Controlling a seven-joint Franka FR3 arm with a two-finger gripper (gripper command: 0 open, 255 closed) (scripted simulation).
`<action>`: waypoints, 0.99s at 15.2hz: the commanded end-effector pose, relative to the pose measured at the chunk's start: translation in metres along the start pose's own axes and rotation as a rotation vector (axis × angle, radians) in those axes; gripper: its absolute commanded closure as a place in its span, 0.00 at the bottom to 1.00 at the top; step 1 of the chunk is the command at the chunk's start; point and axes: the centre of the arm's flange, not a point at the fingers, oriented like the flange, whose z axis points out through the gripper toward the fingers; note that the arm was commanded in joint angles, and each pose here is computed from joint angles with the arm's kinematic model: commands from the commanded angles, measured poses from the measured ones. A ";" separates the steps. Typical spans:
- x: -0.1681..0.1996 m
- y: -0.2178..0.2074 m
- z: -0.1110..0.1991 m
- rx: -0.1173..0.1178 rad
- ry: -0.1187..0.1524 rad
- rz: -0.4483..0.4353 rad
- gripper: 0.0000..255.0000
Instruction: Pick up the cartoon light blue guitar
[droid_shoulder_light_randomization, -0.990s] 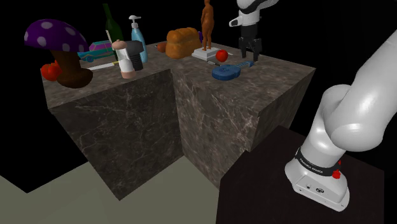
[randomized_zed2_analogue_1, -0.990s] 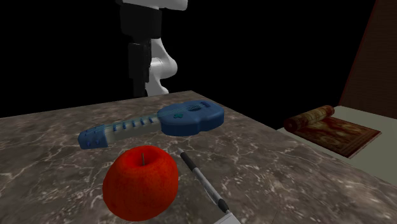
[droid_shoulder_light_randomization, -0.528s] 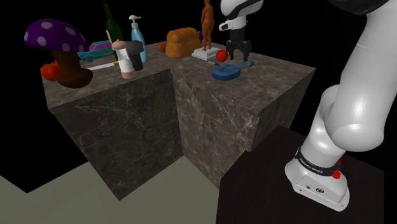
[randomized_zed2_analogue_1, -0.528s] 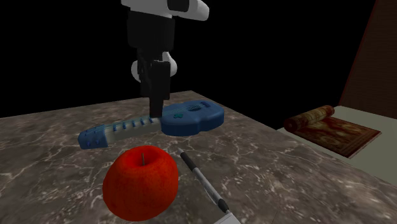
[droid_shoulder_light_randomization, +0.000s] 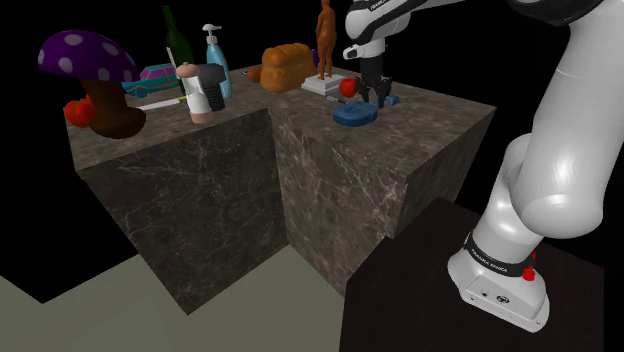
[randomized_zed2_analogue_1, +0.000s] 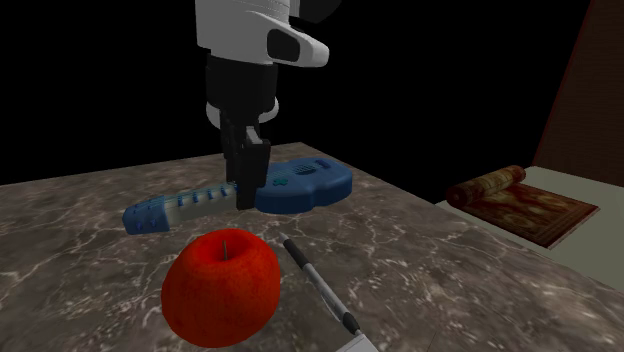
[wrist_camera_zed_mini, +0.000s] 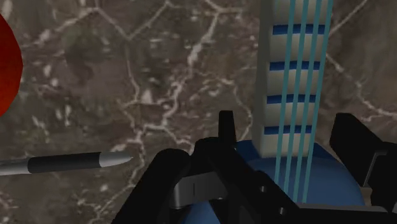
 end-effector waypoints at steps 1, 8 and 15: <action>0.000 0.000 0.001 0.000 0.000 0.000 1.00; 0.000 0.000 0.001 0.000 0.000 0.000 1.00; -0.003 -0.005 -0.030 0.000 0.000 0.000 1.00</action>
